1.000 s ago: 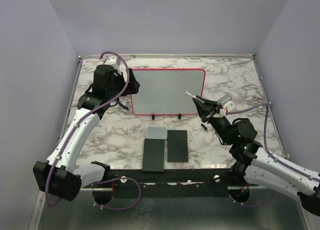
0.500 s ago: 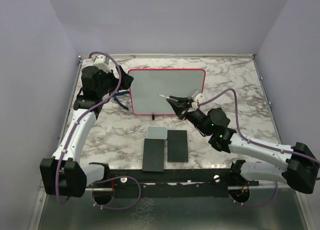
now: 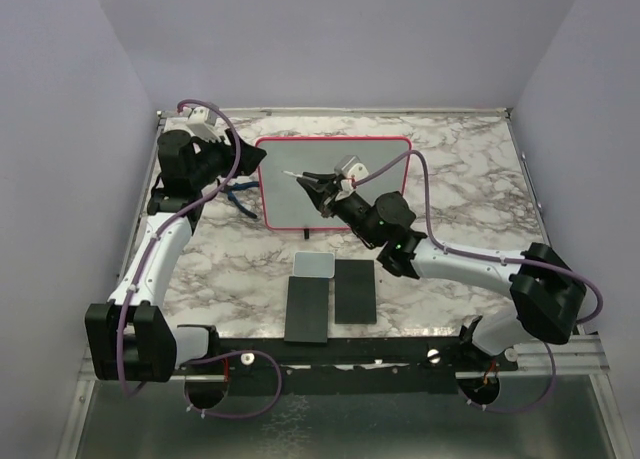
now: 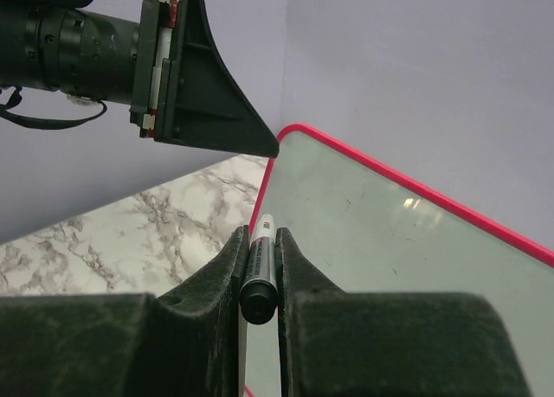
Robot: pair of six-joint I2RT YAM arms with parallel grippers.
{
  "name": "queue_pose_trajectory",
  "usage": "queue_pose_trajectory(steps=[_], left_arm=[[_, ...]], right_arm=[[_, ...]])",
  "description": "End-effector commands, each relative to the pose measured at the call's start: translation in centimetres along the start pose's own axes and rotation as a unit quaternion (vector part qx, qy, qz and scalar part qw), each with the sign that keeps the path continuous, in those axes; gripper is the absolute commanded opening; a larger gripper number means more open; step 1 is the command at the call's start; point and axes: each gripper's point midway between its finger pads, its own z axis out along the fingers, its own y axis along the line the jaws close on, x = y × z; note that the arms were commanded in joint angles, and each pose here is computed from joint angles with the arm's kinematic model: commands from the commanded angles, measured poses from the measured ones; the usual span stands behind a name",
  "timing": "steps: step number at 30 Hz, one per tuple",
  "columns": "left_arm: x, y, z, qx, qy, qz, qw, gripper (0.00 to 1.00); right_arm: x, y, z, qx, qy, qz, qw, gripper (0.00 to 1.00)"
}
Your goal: Write a sentence on the whiteboard
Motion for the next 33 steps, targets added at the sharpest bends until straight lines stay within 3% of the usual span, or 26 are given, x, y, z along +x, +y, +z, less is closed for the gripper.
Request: queue_pose_trajectory(steps=[1,15,33], left_arm=[[0.1,-0.9,0.6,0.038,0.003,0.001,0.999,0.57],[0.6,-0.6,0.8,0.038,0.004,-0.007,0.999,0.27],[0.9,-0.8,0.9,0.047,0.007,-0.013,0.999,0.2]], right_arm=[[-1.2,0.4,1.4,-0.008,-0.029,-0.009,1.0,0.01],[0.6,0.5,3.6,0.0,-0.024,-0.04,0.999,0.01],[1.4,-0.3,5.7,0.026,-0.023,-0.067,0.997,0.01]])
